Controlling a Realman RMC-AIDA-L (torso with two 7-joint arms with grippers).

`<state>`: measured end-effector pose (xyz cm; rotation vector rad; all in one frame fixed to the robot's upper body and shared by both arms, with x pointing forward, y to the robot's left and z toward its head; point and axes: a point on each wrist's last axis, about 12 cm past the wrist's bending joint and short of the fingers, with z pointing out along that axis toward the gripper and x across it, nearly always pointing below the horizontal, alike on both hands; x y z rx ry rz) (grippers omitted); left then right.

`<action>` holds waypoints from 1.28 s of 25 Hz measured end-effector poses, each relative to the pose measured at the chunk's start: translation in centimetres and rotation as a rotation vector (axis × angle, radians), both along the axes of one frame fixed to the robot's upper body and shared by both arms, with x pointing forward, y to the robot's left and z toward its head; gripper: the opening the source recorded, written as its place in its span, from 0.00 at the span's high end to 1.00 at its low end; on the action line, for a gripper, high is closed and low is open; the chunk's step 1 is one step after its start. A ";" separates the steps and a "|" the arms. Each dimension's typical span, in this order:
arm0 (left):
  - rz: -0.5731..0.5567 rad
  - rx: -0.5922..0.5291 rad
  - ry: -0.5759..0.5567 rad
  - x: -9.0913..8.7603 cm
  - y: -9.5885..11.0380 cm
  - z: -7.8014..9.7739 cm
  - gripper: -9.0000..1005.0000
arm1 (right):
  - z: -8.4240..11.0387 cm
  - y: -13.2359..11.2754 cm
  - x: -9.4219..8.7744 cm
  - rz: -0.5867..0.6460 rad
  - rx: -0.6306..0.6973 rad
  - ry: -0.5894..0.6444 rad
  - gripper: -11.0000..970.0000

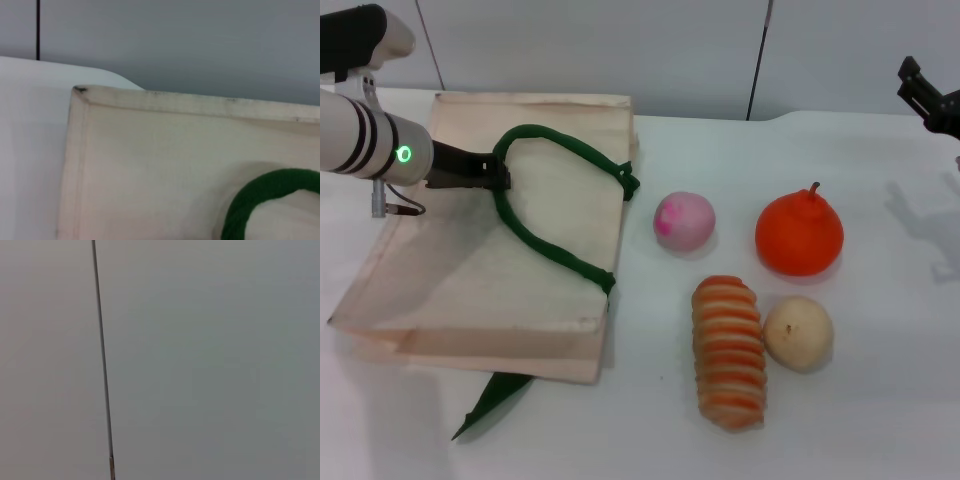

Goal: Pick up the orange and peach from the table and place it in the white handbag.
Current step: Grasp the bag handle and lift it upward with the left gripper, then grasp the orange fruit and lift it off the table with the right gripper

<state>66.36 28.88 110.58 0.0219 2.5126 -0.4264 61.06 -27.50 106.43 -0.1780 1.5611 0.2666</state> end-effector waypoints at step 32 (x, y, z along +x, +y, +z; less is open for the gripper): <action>-0.231 -0.538 -0.437 -4.1 2.7 3.3 0.87 | 0.2 -0.1 -1.6 0.170 -0.021 -0.049 0.10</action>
